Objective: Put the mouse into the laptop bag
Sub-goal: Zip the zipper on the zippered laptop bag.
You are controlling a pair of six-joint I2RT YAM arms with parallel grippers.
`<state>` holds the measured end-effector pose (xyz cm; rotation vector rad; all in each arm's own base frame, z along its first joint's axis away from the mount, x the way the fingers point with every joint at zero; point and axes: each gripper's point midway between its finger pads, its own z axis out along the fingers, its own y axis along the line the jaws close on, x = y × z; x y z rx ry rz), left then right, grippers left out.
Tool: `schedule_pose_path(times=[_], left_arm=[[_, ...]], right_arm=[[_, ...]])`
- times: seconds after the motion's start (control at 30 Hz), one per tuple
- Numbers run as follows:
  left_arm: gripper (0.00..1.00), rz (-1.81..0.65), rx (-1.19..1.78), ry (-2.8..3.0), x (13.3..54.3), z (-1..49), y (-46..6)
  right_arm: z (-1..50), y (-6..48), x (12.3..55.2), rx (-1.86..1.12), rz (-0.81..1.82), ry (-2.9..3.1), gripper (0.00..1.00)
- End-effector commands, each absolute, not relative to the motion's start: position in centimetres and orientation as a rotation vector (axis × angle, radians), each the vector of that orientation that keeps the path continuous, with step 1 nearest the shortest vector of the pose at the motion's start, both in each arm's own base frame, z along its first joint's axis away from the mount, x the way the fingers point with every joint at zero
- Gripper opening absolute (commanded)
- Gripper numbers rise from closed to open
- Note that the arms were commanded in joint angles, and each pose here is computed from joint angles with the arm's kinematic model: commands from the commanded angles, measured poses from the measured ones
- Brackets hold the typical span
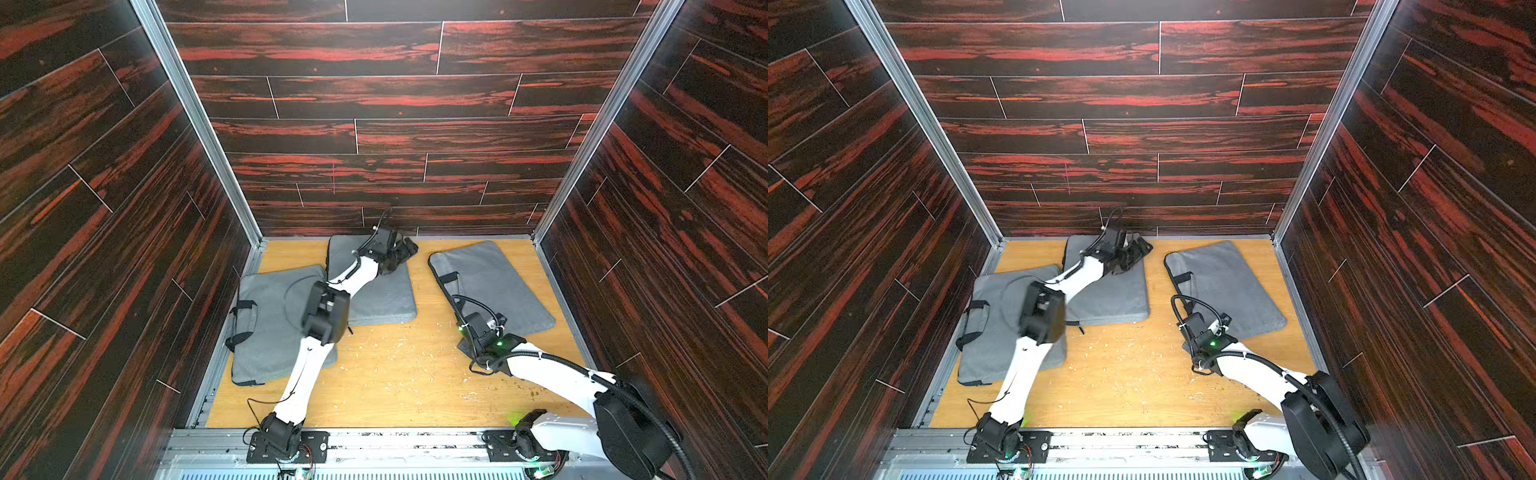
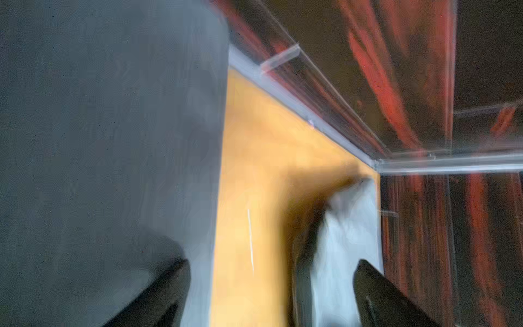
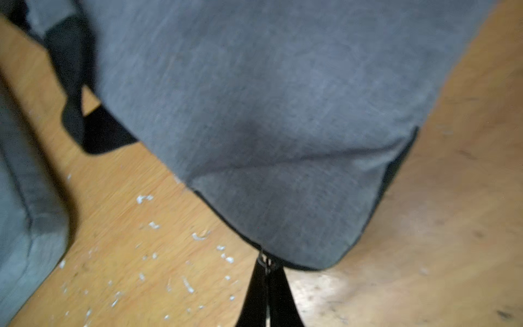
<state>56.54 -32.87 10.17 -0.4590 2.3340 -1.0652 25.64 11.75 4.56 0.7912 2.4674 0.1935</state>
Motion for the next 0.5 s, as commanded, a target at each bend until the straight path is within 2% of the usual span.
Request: schedule_pose_path(times=[0.0,0.2,0.47], left_arm=[[0.97,-1.249,-0.465,2.096,53.1,18.1,-33.1],[0.97,-1.409,-0.585,2.006,46.0,16.4,-32.0],[0.97,-1.692,-0.662,2.039,39.7,12.0,-38.0]], right_arm=[[5.7,13.5,26.8,0.726,0.28,2.442,0.0],[6.4,14.5,26.7,0.654,0.395,2.408,0.0],[5.9,14.6,26.4,0.642,0.398,2.418,0.0]])
